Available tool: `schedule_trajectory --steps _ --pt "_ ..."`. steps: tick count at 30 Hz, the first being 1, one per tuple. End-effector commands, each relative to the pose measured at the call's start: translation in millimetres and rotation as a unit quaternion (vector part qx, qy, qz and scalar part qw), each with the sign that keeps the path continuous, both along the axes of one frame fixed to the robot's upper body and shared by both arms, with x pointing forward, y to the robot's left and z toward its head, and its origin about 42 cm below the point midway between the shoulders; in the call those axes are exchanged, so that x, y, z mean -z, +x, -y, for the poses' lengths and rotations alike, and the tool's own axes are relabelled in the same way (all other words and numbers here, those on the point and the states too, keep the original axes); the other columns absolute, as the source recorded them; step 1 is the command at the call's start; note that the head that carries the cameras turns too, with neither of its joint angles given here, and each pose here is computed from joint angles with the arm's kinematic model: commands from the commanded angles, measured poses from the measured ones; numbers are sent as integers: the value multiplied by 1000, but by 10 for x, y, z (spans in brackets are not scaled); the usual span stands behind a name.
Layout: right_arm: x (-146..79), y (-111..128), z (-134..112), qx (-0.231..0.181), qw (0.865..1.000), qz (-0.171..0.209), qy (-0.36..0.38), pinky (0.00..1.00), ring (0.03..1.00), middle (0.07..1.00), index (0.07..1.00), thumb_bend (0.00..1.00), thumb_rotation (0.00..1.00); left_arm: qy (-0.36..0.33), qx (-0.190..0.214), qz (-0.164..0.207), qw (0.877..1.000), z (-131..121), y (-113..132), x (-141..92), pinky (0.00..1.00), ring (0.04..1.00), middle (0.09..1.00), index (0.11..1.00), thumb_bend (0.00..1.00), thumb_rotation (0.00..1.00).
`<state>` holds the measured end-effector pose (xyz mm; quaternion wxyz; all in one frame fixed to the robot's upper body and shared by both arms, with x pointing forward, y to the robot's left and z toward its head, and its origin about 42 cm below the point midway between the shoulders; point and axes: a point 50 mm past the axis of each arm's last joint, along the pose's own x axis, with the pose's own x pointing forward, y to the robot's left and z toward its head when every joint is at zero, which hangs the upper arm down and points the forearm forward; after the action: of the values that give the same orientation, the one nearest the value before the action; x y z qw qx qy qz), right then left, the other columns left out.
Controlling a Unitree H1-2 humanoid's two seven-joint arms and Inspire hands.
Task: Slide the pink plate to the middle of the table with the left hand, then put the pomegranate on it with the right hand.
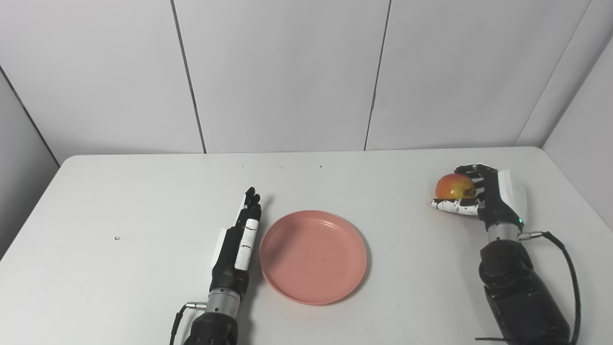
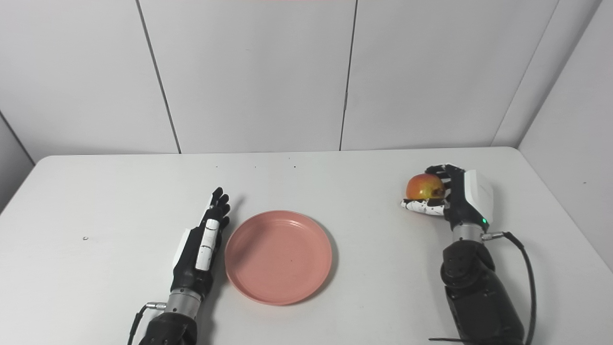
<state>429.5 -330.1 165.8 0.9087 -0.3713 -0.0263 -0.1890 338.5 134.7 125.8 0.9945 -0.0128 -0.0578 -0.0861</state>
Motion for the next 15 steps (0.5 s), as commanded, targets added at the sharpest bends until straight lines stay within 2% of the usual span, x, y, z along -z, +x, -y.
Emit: schedule_trajectory --steps 1,4,10,15 --pt "-303 67 0 -7 998 69 -1 336 395 471 539 512 0 -1 4 21 1000 27 2 -101 997 993 999 1000 677 1000" --pt "-326 48 -27 -9 996 86 -1 316 388 465 543 512 0 -3 3 18 1000 27 -2 -108 992 990 997 1000 675 1000" --pt "-418 -12 -151 -20 993 119 16 391 423 483 524 516 0 -6 5 20 1000 24 5 -106 1000 996 1000 1000 672 1000" --pt "-565 -110 -330 -38 988 145 28 369 414 502 517 515 0 -6 5 21 1000 24 10 -101 1000 997 1000 1000 670 1000"
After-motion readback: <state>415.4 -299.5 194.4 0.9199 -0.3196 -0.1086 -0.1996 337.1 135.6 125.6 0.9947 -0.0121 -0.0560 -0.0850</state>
